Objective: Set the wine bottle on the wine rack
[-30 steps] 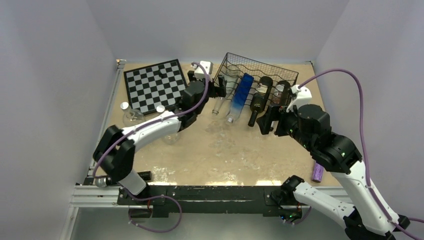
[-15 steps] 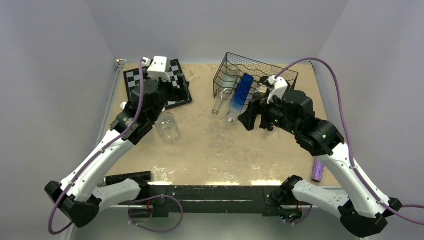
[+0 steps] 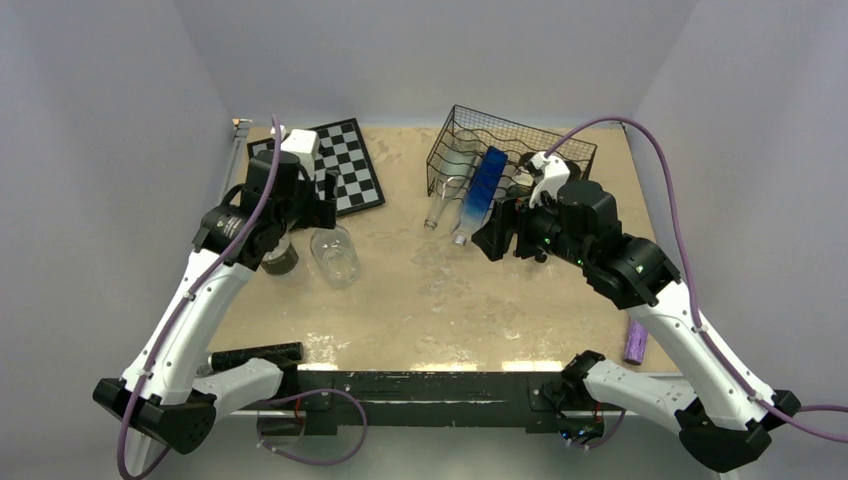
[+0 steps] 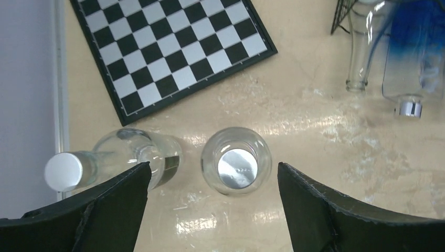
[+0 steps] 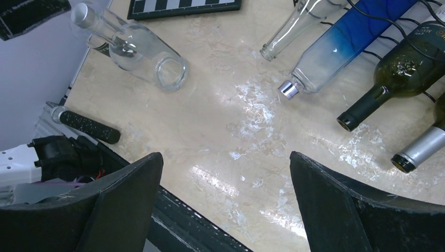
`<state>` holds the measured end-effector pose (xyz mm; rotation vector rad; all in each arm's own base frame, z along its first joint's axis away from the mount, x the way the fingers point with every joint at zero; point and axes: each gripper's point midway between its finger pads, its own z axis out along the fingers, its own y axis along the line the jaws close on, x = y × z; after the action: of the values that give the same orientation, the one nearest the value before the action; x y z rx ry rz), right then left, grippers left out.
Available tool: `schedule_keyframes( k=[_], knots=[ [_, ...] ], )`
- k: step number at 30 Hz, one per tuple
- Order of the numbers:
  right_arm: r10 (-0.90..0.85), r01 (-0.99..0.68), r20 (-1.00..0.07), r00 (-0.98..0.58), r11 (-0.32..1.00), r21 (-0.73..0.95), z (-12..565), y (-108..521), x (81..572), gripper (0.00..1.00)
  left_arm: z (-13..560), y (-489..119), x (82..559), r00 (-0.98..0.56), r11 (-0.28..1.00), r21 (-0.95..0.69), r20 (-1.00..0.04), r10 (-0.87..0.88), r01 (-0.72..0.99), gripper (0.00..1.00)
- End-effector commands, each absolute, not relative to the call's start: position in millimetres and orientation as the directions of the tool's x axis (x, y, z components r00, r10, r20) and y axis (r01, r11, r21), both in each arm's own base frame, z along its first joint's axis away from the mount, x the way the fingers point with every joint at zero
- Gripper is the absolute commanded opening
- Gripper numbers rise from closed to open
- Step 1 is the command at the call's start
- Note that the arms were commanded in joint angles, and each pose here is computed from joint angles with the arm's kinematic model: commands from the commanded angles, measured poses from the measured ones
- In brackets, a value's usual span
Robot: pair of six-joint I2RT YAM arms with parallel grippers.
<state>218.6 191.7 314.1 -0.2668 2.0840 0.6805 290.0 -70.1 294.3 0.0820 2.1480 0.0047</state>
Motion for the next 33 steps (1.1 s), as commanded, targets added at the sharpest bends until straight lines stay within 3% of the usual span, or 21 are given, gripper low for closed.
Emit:
schedule_keyframes(
  k=[1, 20, 26, 33],
  knots=[
    [0.080, -0.425, -0.810, -0.580, 0.819, 0.386, 314.4, 193.7, 218.1, 0.95, 265.5, -87.5, 280.4, -0.640, 0.987, 0.001, -0.761, 0.107, 0.163, 0.92],
    [0.068, -0.388, -0.796, -0.602, 0.846, 0.366, 298.0, 184.7, 215.8, 0.95, 216.1, -90.6, 286.2, -0.782, 0.962, 0.089, -0.565, 0.263, 0.259, 0.69],
    [0.069, -0.375, -0.800, -0.596, 0.857, 0.354, 298.1, 182.8, 219.6, 0.95, 217.8, -95.0, 292.2, -0.778, 0.956, 0.086, -0.563, 0.277, 0.279, 0.53],
    [0.071, -0.368, -0.803, -0.592, 0.863, 0.347, 298.5, 179.9, 219.5, 0.95, 213.0, -94.0, 295.8, -0.792, 0.952, 0.103, -0.534, 0.296, 0.287, 0.48]
  ],
)
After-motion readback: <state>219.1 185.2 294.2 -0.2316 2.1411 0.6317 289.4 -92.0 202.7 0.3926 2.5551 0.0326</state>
